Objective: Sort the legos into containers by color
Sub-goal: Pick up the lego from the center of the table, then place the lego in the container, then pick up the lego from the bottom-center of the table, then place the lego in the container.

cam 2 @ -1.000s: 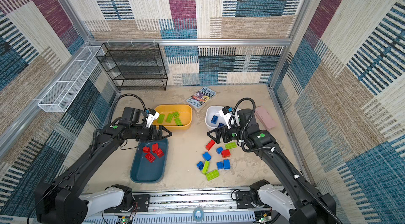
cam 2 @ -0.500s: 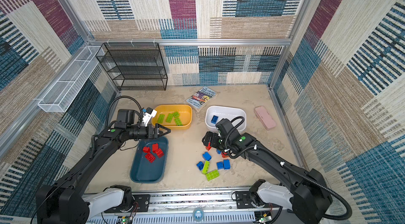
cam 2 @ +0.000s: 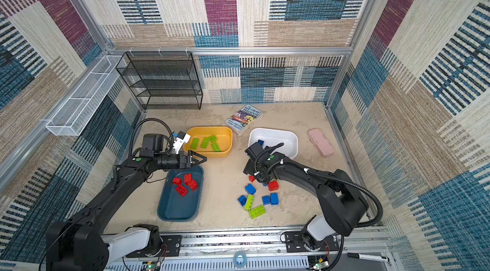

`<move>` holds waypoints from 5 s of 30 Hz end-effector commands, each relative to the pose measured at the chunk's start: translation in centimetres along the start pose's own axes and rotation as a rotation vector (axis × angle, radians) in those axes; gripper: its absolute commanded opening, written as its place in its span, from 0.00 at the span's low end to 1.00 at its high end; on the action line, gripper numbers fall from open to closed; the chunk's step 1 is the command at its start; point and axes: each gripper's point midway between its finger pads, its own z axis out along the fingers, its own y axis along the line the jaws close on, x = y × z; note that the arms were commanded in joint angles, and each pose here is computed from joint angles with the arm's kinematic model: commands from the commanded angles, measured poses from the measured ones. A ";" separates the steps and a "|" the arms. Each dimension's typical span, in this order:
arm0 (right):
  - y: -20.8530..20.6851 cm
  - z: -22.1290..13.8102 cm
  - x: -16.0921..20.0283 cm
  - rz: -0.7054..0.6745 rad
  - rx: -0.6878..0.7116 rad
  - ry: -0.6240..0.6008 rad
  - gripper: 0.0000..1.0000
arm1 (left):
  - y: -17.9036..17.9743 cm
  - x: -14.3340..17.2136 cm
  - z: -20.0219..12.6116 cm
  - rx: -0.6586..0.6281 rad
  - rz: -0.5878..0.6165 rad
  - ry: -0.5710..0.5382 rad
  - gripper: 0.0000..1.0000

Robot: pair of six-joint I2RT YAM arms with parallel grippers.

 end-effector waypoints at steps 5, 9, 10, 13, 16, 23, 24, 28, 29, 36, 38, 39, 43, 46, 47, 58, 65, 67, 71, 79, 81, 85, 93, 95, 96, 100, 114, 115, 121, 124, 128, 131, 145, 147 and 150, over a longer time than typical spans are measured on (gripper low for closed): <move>0.1 2.6 -1.0 -0.004 0.072 -0.030 0.61 | 0.1 0.1 0.0 -0.006 0.021 0.010 0.99; -0.4 3.4 -1.1 -0.012 0.110 -0.028 0.51 | 0.1 0.1 0.0 -0.005 0.017 0.011 0.99; -0.4 3.5 -1.1 -0.013 0.113 -0.030 0.48 | 0.2 0.1 0.0 -0.008 0.020 0.011 0.99; -0.8 3.8 -1.3 -0.027 0.140 -0.040 0.37 | 0.3 0.1 0.0 -0.013 0.016 0.013 1.00; -0.9 4.0 -1.3 -0.047 0.143 -0.037 0.26 | 0.6 0.1 0.0 -0.020 0.009 0.016 0.99; 2.7 0.6 -1.8 -0.188 0.018 -0.071 0.11 | 2.1 0.1 -0.3 -0.074 -0.047 -0.005 0.99; 4.1 -0.2 -1.5 -0.244 -0.025 -0.074 0.11 | 2.3 0.0 -0.4 -0.083 -0.057 -0.010 0.99; 10.4 -3.6 2.0 -0.493 -0.240 -0.088 0.14 | 3.1 -0.6 -1.0 -0.113 -0.098 -0.035 0.99; 11.6 -4.3 3.2 -0.540 -0.294 -0.079 0.14 | 3.3 -0.8 -1.2 -0.121 -0.106 -0.043 0.99; 18.4 -8.7 12.7 -0.741 -0.688 0.028 0.16 | 5.8 -1.7 -2.9 -0.255 -0.178 -0.102 0.98; 19.9 -8.9 14.7 -0.769 -0.750 0.054 0.17 | 5.8 -2.0 -3.0 -0.255 -0.183 -0.106 0.98; 20.8 -8.8 15.6 -0.787 -0.780 0.071 0.18 | 5.9 -2.1 -3.0 -0.256 -0.185 -0.109 0.98; 23.2 -8.3 18.6 -0.810 -0.870 0.152 0.21 | 6.7 -2.6 -3.4 -0.296 -0.201 -0.118 0.97; 23.5 -6.7 19.8 -0.827 -0.845 0.199 0.24 | 7.1 -3.0 -3.6 -0.323 -0.222 -0.116 0.96; 23.5 -6.4 20.0 -0.826 -0.846 0.207 0.26 | 7.1 -3.1 -3.7 -0.322 -0.224 -0.118 0.96; 23.4 -2.4 18.2 -0.830 -0.660 0.122 0.59 | 7.9 -2.9 -3.8 -0.354 -0.233 -0.121 0.95; 19.8 -5.9 15.3 -0.871 -0.573 0.041 0.69 | 7.6 -2.9 -3.8 -0.348 -0.233 -0.111 0.95; 17.5 -6.3 14.6 -0.842 -0.518 0.054 0.75 | 7.4 -2.9 -3.7 -0.339 -0.235 -0.109 0.95; 11.3 -6.3 12.3 -0.707 -0.335 0.082 0.86 | 6.8 -3.0 -3.7 -0.309 -0.238 -0.115 0.95; 3.8 -6.2 7.2 -0.712 -0.081 -0.025 0.98 | 6.7 -2.4 -3.3 -0.285 -0.247 -0.094 0.95; 2.2 -5.2 5.8 -0.770 0.004 -0.055 0.95 | 6.7 -2.2 -3.3 -0.281 -0.248 -0.090 0.95; 1.3 -3.6 4.6 -0.851 0.058 -0.073 0.93 | 6.3 -1.8 -3.2 -0.260 -0.244 -0.085 0.95; 0.6 -0.2 4.9 -0.905 0.024 -0.007 0.79 | 6.4 -1.7 -3.1 -0.258 -0.246 -0.081 0.95; 0.8 0.4 5.3 -0.914 0.003 0.015 0.75 | 6.4 -1.7 -3.0 -0.255 -0.250 -0.076 0.95; 0.9 0.6 5.6 -0.915 -0.004 0.027 0.73 | 6.4 -1.6 -3.0 -0.255 -0.250 -0.075 0.95; -0.1 1.9 6.2 -0.924 0.023 0.065 0.65 | 6.5 -1.5 -3.0 -0.255 -0.250 -0.073 0.94; 3.3 -3.0 -0.5 -0.862 0.051 -0.142 0.28 | 5.4 -1.5 -3.0 -0.211 -0.260 -0.069 0.94; 3.8 -3.7 -1.8 -0.845 0.042 -0.171 0.28 | 5.1 -1.7 -2.9 -0.192 -0.264 -0.071 0.94; 5.5 -5.6 -10.1 -0.784 0.026 -0.303 0.29 | 3.5 -2.1 -2.4 -0.150 -0.248 -0.070 0.94; 5.9 -4.9 -13.6 -0.771 0.019 -0.321 0.30 | 3.2 -2.0 -2.2 -0.139 -0.246 -0.065 0.94; 4.8 -2.4 -17.5 -0.760 0.068 -0.314 0.31 | 3.1 -1.9 -2.1 -0.139 -0.248 -0.063 0.94; 3.9 -0.5 -20.1 -0.747 0.116 -0.326 0.31 | 3.1 -1.8 -2.0 -0.140 -0.246 -0.060 0.94; 5.7 -3.6 -16.9 -0.715 -0.066 -0.246 0.78 | 3.5 -1.8 -1.6 -0.136 -0.246 -0.042 0.94; 6.6 -5.9 -13.3 -0.723 -0.173 -0.215 0.82 | 3.6 -1.8 -1.6 -0.141 -0.241 -0.044 0.94; 6.5 -7.9 -7.1 -0.737 -0.249 -0.134 0.86 | 3.7 -1.9 -1.5 -0.139 -0.245 -0.038 0.94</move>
